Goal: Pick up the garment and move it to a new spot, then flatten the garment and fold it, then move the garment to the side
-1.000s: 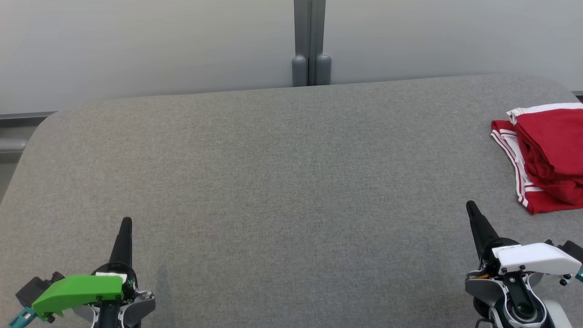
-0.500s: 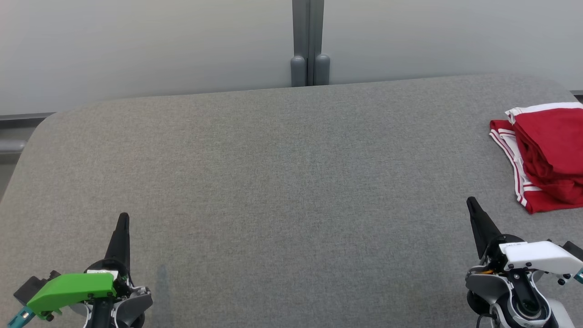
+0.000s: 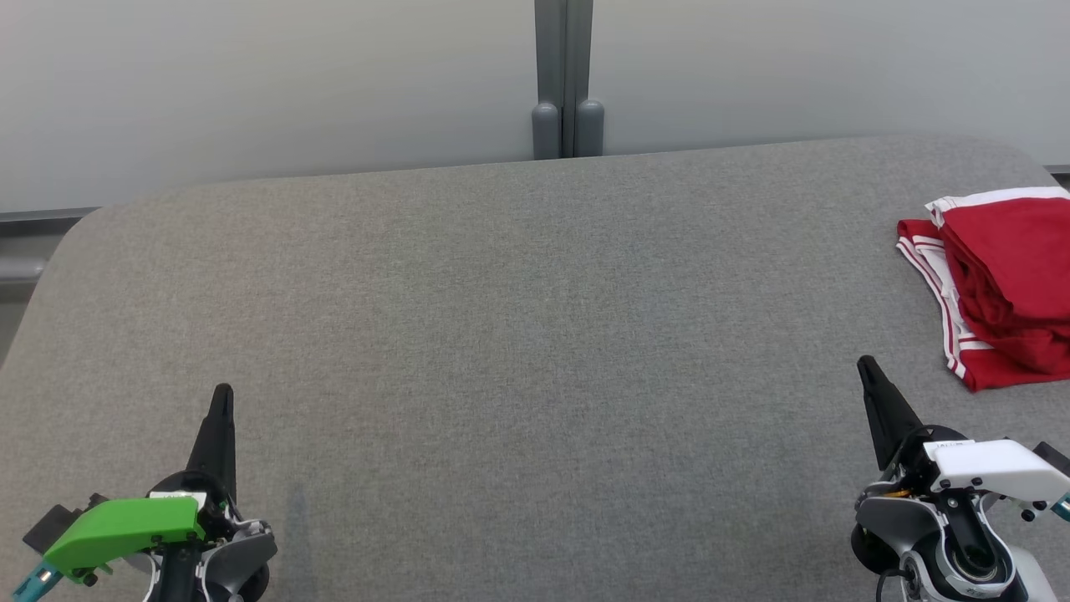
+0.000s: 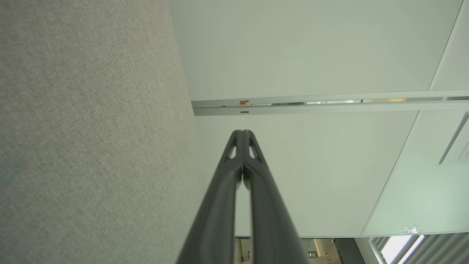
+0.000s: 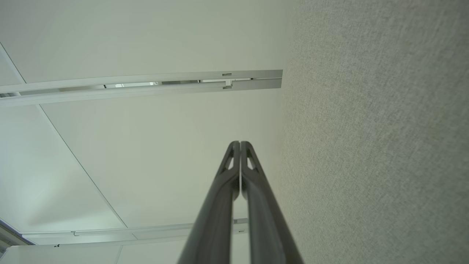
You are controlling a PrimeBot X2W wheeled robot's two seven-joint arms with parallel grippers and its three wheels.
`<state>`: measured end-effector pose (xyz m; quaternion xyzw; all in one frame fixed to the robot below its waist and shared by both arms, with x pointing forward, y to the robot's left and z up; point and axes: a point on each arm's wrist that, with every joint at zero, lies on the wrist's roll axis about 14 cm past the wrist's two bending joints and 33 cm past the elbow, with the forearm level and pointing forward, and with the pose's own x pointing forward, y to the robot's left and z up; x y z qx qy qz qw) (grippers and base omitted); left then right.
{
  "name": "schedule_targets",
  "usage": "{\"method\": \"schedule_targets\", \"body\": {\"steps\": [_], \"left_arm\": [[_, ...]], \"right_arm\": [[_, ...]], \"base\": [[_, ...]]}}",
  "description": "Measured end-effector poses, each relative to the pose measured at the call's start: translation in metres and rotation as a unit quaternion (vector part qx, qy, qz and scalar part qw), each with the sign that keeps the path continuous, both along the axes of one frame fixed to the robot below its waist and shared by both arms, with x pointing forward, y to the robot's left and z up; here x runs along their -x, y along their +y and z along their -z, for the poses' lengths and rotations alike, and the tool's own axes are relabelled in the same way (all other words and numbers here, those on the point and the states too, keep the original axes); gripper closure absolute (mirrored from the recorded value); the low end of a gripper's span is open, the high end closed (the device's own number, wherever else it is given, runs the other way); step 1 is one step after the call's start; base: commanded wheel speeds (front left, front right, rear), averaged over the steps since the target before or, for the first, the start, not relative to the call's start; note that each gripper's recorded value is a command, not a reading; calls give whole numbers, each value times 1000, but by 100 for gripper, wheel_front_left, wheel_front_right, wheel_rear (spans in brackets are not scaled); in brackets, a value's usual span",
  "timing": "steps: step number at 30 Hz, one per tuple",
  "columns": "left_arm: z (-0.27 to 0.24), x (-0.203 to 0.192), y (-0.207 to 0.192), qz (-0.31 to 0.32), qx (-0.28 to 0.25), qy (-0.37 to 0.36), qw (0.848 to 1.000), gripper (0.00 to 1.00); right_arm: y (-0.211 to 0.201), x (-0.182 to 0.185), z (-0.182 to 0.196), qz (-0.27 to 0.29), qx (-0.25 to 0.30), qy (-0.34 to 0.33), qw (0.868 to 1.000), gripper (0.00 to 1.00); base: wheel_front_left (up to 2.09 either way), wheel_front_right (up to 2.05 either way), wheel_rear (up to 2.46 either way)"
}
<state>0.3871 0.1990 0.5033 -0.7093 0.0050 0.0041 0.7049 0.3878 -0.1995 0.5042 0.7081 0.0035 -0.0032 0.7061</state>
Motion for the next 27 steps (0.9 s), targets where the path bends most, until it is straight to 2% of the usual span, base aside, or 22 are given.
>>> {"method": "schedule_targets", "body": {"steps": [27], "left_arm": [[0,0,0,0,0,-1,1000,100]], "right_arm": [[0,0,0,0,0,0,1000,100]], "base": [[0,0,0]]}}
